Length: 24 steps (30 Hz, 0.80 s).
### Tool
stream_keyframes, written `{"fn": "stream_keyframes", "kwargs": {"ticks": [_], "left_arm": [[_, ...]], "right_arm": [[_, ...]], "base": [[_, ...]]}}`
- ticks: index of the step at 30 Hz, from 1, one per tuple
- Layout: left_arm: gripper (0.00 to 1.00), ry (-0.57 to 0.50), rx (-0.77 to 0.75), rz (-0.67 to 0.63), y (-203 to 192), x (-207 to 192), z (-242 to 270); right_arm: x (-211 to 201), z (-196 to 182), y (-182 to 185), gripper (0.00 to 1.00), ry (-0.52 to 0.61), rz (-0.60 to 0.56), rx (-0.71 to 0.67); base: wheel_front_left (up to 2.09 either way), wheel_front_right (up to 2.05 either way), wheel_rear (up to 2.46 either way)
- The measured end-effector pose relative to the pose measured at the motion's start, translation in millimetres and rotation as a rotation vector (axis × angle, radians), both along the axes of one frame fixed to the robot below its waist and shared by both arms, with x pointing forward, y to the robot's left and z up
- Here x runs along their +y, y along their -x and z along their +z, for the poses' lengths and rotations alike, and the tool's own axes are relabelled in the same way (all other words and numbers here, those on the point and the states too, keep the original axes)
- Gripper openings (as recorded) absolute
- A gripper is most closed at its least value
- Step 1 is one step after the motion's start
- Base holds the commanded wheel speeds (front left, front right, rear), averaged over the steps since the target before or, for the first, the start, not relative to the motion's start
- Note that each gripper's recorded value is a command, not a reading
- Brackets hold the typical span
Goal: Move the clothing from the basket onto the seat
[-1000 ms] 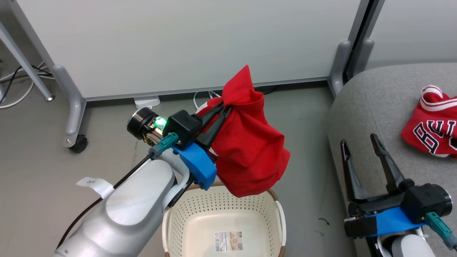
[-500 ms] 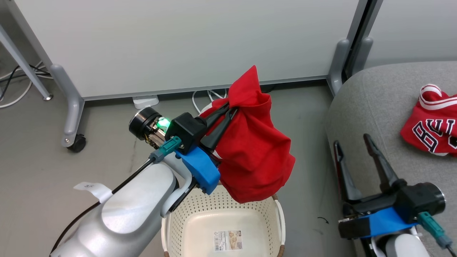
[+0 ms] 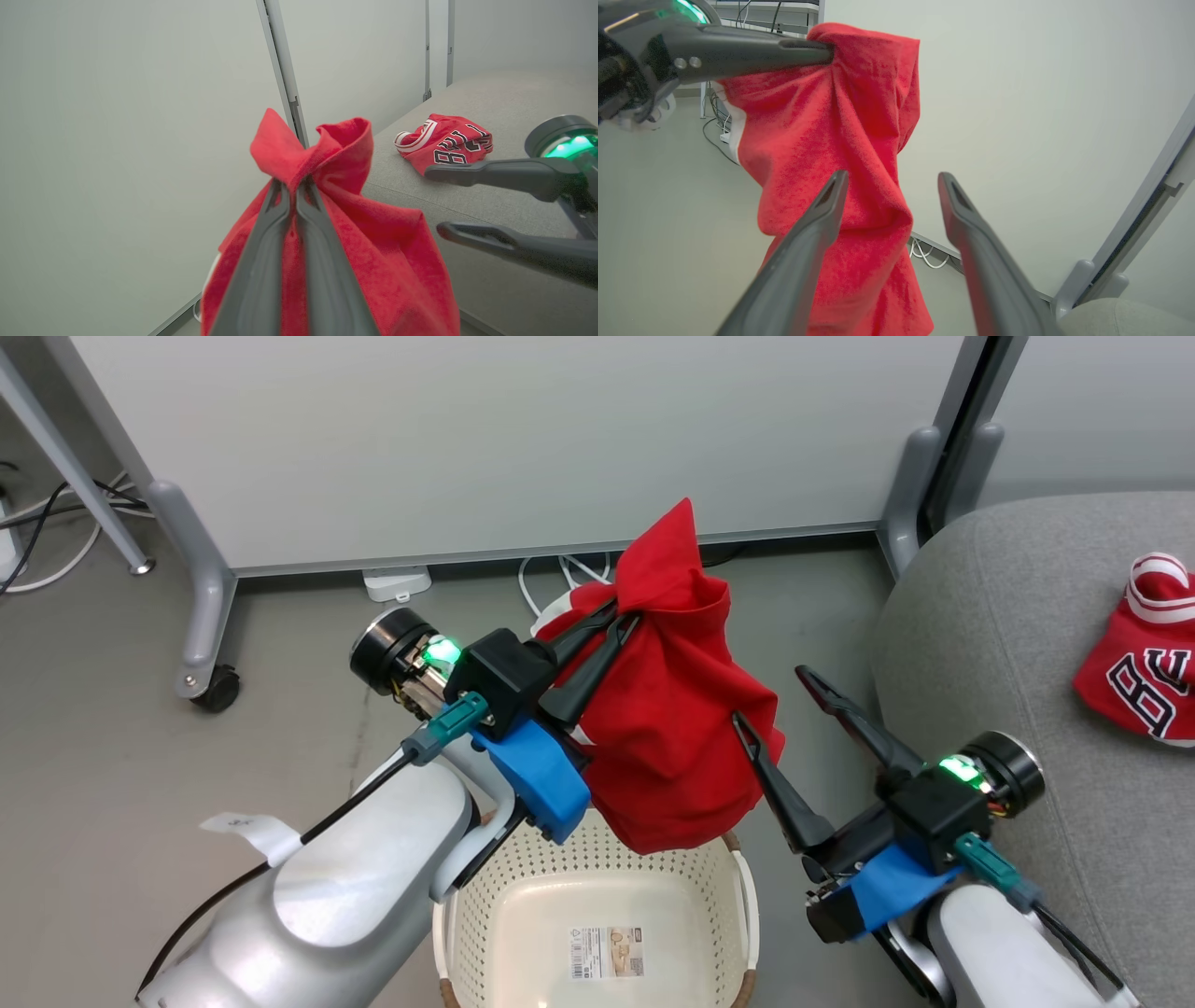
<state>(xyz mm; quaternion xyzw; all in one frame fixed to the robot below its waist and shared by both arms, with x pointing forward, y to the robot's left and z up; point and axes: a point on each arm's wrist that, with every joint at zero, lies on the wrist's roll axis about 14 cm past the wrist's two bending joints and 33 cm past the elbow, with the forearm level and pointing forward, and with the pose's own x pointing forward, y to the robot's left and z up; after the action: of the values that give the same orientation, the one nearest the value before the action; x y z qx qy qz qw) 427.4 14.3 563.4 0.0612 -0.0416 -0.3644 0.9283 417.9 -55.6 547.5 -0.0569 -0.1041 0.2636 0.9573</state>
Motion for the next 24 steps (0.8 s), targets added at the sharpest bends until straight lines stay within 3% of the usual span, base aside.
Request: {"fn": "stream_keyframes", "kwargs": {"ticks": [20,21,22,23,24], "left_arm": [[0.00,-0.007,-0.019,-0.055,14.8,-13.4,1.7],[0.00,-0.005,-0.021,-0.055,15.2,-13.3,2.4],[0.00,-0.005,-0.022,-0.055,15.7,-13.3,2.8],[0.00,-0.005,-0.023,-0.054,16.1,-13.1,3.0],[0.00,-0.005,-0.024,-0.053,16.2,-12.9,3.3]], "right_arm": [[36.6,-43.5,-20.6,1.00,0.175,0.203,0.145],[37.9,-44.1,-20.7,0.67,0.176,0.208,0.151],[39.3,-44.6,-20.2,0.14,0.173,0.213,0.155],[40.9,-45.2,-19.3,0.00,0.172,0.218,0.159],[42.1,-45.4,-18.6,0.00,0.169,0.222,0.162]], "base": [[0.00,0.00,0.00],[0.00,0.00,0.00],[0.00,0.00,0.00],[0.00,0.00,0.00],[0.00,0.00,0.00]]}}
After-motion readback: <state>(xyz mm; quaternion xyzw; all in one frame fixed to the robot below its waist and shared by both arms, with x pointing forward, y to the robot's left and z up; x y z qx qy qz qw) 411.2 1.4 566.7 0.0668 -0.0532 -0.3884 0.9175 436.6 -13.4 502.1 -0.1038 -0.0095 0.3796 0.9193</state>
